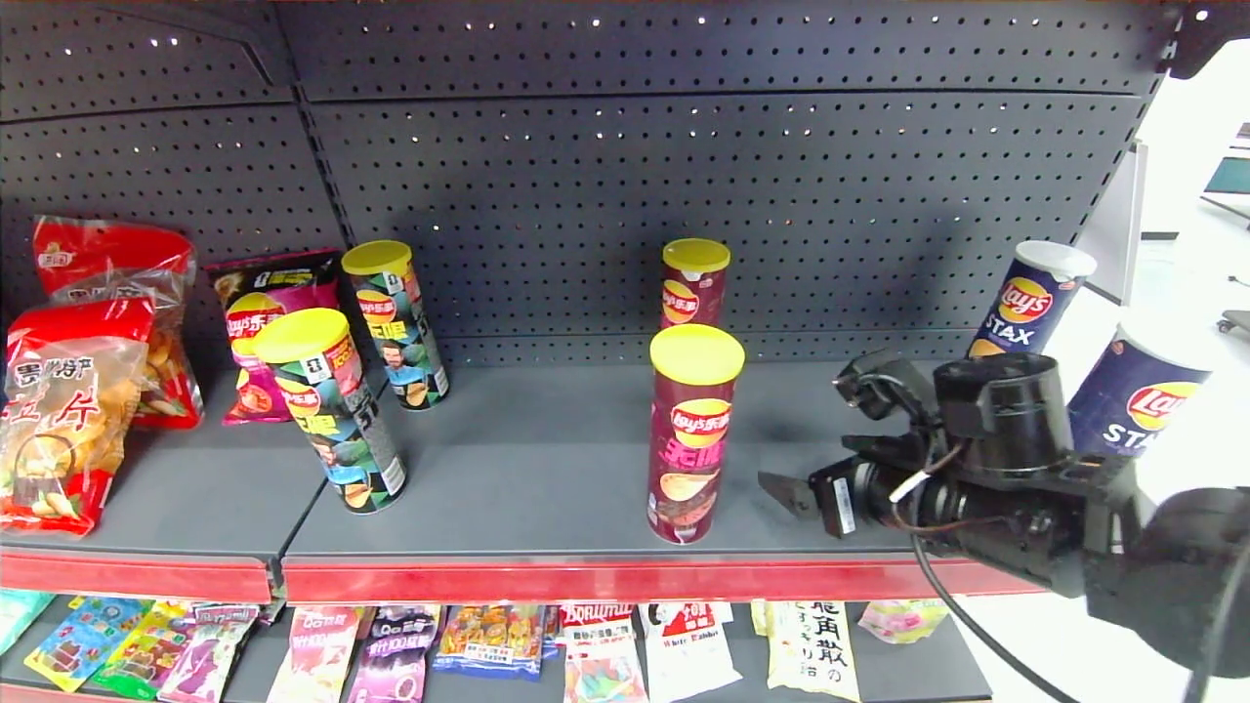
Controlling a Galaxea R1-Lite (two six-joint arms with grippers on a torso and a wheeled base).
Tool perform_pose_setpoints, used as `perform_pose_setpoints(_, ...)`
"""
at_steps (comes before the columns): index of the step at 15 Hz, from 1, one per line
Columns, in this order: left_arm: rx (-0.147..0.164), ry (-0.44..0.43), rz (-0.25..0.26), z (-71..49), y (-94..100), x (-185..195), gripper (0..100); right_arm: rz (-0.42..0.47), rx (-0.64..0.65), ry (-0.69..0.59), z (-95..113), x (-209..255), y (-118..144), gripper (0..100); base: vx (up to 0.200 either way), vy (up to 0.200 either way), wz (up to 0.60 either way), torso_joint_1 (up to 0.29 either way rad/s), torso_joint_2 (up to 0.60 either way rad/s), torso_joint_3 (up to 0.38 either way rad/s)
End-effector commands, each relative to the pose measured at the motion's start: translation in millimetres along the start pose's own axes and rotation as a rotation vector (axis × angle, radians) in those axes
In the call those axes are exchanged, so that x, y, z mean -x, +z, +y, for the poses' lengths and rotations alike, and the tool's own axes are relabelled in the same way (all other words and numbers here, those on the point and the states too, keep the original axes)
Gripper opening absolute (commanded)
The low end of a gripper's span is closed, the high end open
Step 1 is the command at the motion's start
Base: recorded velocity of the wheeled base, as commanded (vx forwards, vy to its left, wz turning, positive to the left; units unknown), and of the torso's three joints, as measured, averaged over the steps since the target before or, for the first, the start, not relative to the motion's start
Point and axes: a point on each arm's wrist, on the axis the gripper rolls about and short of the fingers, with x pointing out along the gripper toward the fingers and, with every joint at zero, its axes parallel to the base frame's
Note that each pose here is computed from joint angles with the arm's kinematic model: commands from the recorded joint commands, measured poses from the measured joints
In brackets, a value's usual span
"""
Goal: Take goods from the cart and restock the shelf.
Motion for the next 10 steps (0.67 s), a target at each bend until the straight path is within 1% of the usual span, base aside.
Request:
perform_pose_setpoints(1, 0.000, -0.001, 0.001, 0.0, 0.0, -0.1, 100, -0.124, 0.019, 0.048, -11.2, 71.3, -5.7, 100, 0.000, 0.000, 0.00, 0.000, 0.00, 0.000)
perform_pose_setpoints(3, 0.000, -0.001, 0.001, 0.0, 0.0, -0.1, 100, -0.181, 0.020, 0.109, -16.6, 103.9, -18.4, 100, 0.000, 0.000, 0.00, 0.000, 0.00, 0.000)
perform_pose_setpoints(4, 0.000, 0.001, 0.001, 0.0, 0.0, -0.1, 100, -0.263, 0.036, 0.133, -26.3, 138.3, -32.2, 100, 0.000, 0.000, 0.00, 0.000, 0.00, 0.000)
perform_pose_setpoints(5, 0.000, 0.001, 0.001, 0.0, 0.0, -0.1, 100, -0.318, 0.031, 0.114, -36.5, 156.3, -36.0, 100, 0.000, 0.000, 0.00, 0.000, 0.00, 0.000)
perform_pose_setpoints(6, 0.000, -0.001, 0.001, 0.0, 0.0, -0.1, 100, -0.335, 0.031, 0.113, -39.4, 163.4, -39.0, 100, 0.000, 0.000, 0.00, 0.000, 0.00, 0.000)
perform_pose_setpoints(7, 0.000, 0.001, 0.001, 0.0, 0.0, -0.1, 100, -0.369, 0.038, 0.121, -43.0, 183.9, -51.4, 100, 0.000, 0.000, 0.00, 0.000, 0.00, 0.000)
perform_pose_setpoints(8, 0.000, 0.001, 0.001, 0.0, 0.0, -0.1, 100, -0.398, 0.032, 0.074, -42.6, 199.7, -66.0, 100, 0.000, 0.000, 0.00, 0.000, 0.00, 0.000)
perform_pose_setpoints(9, 0.000, 0.001, 0.001, 0.0, 0.0, -0.1, 100, -0.418, 0.034, 0.062, -40.8, 207.0, -73.5, 100, 0.000, 0.000, 0.00, 0.000, 0.00, 0.000)
perform_pose_setpoints(10, 0.000, 0.001, 0.001, 0.0, 0.0, -0.1, 100, -0.452, 0.030, 0.004, -35.3, 224.4, -97.8, 100, 0.000, 0.000, 0.00, 0.000, 0.00, 0.000)
